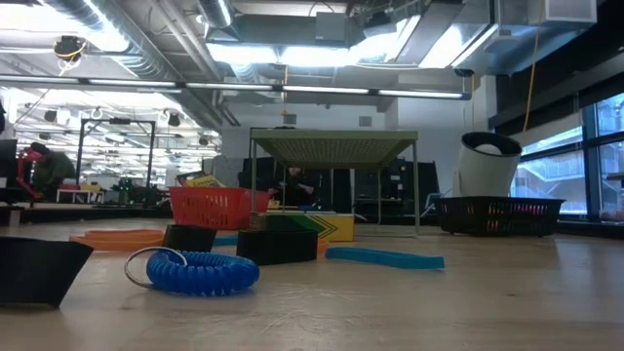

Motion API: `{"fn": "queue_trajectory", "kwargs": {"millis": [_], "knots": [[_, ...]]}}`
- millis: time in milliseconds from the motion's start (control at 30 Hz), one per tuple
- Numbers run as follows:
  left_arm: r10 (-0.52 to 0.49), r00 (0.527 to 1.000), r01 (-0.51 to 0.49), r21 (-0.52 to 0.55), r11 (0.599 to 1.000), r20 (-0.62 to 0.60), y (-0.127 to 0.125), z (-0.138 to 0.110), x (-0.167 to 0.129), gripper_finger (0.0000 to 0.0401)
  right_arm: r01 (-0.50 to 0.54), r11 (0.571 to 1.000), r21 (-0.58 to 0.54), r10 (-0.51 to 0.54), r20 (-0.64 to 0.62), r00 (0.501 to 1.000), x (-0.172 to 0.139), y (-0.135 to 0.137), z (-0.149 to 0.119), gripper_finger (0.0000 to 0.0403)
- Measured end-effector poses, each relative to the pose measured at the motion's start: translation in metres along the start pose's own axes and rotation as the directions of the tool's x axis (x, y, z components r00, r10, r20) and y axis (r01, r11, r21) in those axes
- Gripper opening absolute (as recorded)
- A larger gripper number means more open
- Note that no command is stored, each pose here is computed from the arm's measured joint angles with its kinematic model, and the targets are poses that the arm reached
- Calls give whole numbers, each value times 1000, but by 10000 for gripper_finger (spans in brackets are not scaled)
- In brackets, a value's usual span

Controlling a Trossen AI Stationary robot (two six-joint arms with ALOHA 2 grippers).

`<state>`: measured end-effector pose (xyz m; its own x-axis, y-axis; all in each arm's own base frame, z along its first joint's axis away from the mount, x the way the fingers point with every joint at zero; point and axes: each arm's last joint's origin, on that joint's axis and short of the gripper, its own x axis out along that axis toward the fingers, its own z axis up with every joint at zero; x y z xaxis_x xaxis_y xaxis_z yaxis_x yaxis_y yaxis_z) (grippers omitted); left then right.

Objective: Pick & Place Office Desk Supplies
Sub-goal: Put the orange rubber band into the black bin

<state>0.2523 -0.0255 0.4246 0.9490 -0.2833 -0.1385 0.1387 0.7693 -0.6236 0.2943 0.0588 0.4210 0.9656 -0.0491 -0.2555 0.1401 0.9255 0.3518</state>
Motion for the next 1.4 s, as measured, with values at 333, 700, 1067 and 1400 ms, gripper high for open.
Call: {"fn": "queue_trajectory", "kwargs": {"millis": [333, 700, 1067, 1400], "knots": [[357, 898, -336, 124, 934, -256, 23, -33, -10, 137, 317, 948, 15, -297, -305, 905, -73, -40, -15, 0], [598, 738, -548, 239, 802, -312, 54, -86, 1, 123, 531, 847, -18, -454, -544, 706, -107, -77, -66, 0], [505, 830, -489, 127, 863, -236, 69, -108, 19, 123, 592, 802, 83, -432, -604, 670, -80, -115, -125, 0], [464, 863, -451, 109, 886, -200, 62, -107, 22, 123, 668, 741, 72, -494, -615, 615, -72, -153, -133, 0]]}}
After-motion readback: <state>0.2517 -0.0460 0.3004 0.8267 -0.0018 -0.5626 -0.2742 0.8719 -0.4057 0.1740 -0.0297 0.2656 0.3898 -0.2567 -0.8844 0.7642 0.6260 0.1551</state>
